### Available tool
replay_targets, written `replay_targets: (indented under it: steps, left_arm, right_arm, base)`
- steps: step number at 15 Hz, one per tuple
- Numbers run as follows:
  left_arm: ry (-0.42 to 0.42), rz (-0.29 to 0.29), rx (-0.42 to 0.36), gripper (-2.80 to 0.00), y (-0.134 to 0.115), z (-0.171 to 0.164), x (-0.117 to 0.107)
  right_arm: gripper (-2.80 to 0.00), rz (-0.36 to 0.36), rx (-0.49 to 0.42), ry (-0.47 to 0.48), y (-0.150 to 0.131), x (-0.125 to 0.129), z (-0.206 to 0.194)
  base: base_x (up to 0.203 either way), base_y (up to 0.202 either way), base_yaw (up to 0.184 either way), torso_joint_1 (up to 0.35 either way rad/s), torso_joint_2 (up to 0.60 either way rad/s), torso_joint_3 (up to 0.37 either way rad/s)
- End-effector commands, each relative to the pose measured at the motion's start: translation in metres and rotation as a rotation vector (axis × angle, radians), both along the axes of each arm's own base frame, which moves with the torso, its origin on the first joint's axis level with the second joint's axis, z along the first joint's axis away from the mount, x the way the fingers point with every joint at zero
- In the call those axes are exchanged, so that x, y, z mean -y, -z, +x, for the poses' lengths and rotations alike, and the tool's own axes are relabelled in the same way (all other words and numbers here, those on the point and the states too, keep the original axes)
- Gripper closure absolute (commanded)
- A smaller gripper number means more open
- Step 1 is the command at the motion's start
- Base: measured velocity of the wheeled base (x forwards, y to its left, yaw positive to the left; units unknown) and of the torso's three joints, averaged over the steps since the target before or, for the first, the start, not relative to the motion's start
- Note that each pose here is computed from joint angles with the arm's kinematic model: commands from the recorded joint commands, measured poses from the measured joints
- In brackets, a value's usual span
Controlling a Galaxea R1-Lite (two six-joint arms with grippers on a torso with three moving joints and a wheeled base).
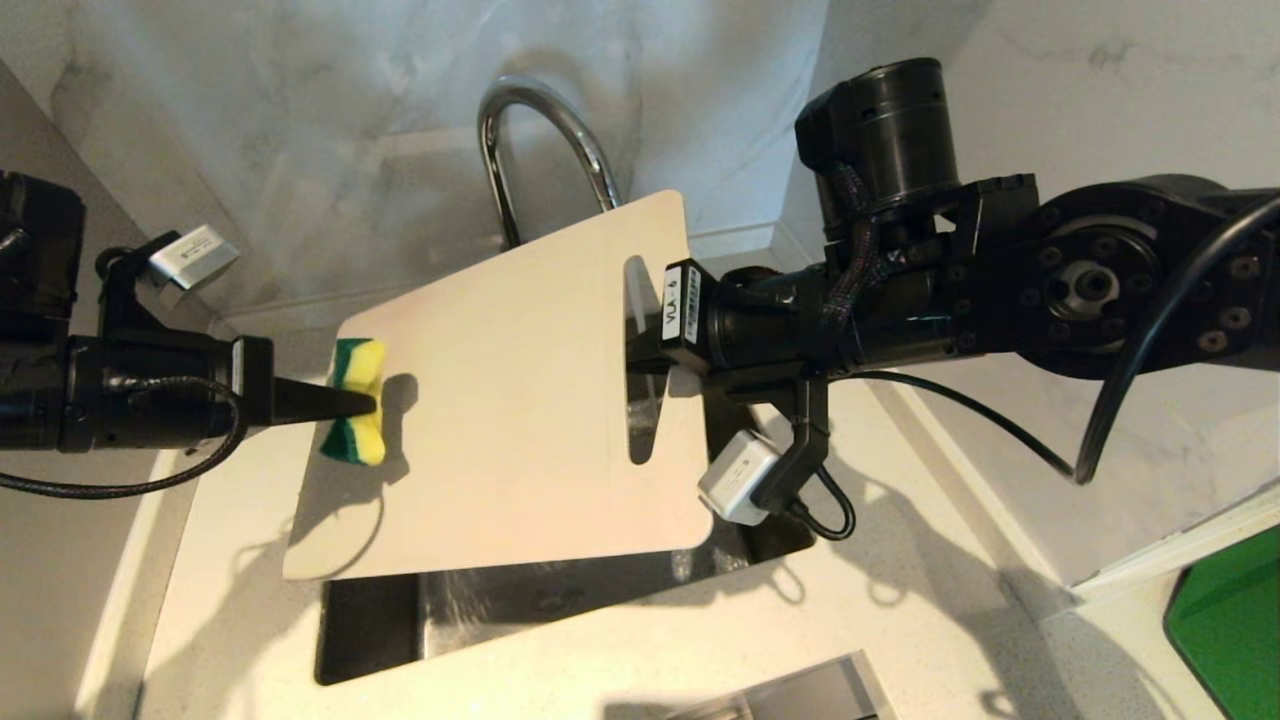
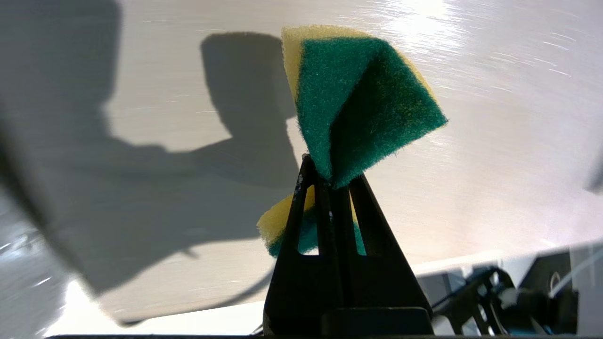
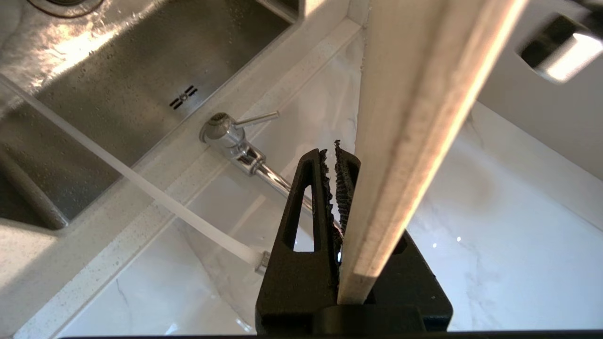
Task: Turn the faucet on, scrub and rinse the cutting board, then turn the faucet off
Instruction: Scrub the cutting board underwater
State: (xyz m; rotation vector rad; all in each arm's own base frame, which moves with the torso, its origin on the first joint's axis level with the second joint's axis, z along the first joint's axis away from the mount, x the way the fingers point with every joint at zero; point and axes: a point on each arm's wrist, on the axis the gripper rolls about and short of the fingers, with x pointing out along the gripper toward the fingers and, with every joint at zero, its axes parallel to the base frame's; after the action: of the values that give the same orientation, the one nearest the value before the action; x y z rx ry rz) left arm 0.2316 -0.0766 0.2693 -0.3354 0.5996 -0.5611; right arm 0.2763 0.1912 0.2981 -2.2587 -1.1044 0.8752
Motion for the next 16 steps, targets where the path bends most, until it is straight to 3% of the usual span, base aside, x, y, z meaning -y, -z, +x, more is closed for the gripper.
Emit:
replay_targets:
  steps: [1,4,6,8,16]
  left_arm:
    - [0.078,0.003,0.055,0.00,-0.015,-0.022,0.029]
    - [0.153,-0.025,0.047,0.00,-0.021,-0.039,0.064]
    - [0.144,0.013,0.037,0.00,-0.015,-0.047,0.086]
    - [0.146,0.005,0.034,0.00,-0.012,-0.053,0.099]
    - [0.142,0.012,0.002,0.00,0.026,-0.056,0.099]
  right_arm:
    - [0.00,-0.007,0.009,-0.007,0.000,0.000,0.001]
    - [0.00,0.005,-0.002,0.001,-0.001,0.000,0.000]
    - [0.00,0.009,-0.006,0.004,-0.002,0.000,0.000]
    - [0.00,0.013,-0.002,0.005,-0.003,0.001,-0.001]
    - [0.00,0.019,-0.012,0.011,-0.003,0.001,0.000]
  base:
    - [0.000,0.000,0.000,0.000,0.00,0.000]
    - [0.000,0.000,0.000,0.000,0.00,0.000]
    - [0.000,0.000,0.000,0.000,0.00,0.000]
    - [0.000,0.000,0.000,0.000,0.00,0.000]
    - [0.000,0.000,0.000,0.000,0.00,0.000]
